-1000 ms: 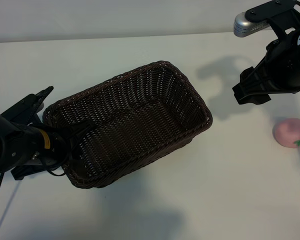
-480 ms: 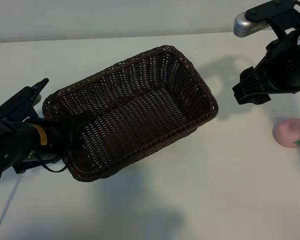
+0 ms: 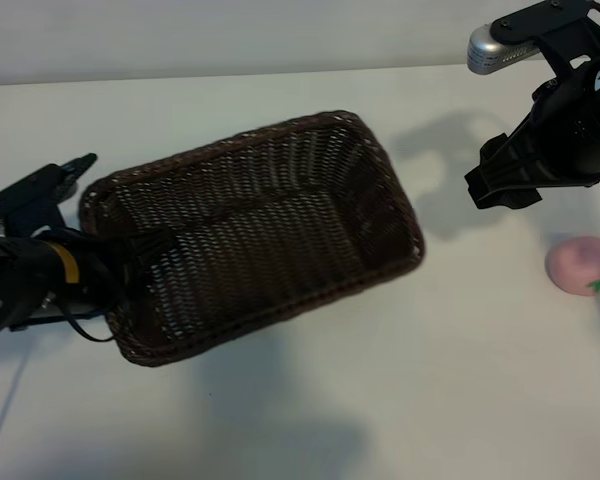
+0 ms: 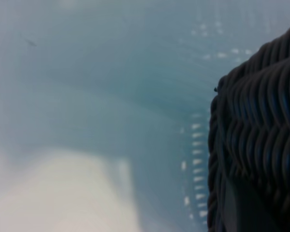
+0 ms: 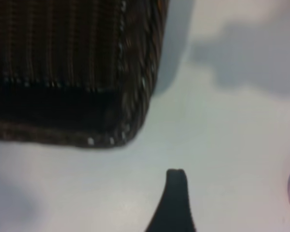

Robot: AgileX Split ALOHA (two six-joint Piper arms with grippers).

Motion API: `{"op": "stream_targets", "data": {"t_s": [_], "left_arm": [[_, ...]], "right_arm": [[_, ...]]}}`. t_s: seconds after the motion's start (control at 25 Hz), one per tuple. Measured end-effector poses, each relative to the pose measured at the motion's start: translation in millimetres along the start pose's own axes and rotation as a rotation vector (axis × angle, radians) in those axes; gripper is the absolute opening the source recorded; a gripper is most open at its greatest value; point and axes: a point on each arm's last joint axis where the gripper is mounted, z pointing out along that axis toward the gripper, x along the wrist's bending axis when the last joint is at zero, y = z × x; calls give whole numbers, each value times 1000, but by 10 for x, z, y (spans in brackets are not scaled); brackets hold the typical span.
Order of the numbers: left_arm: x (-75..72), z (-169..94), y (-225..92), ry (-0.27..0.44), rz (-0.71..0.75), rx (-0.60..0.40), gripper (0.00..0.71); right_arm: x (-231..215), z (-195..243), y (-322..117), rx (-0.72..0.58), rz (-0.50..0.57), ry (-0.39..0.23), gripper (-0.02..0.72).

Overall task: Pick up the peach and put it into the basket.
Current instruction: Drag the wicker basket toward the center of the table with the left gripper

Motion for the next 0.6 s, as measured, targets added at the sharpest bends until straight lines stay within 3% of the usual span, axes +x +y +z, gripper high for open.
{"op": "stream_targets", "data": {"t_s": [0.2,0.48,0.6], "left_arm": [[-18,-34,70,13,67,13,156],[-314,-188,275,-90,170,18,156],[-408,-160,338,-98,201,44,156]], "right_arm": [[0,0,0,0,0,0,595],[0,0,0,0,0,0,595],[1,0,0,0,1,1,595]]}}
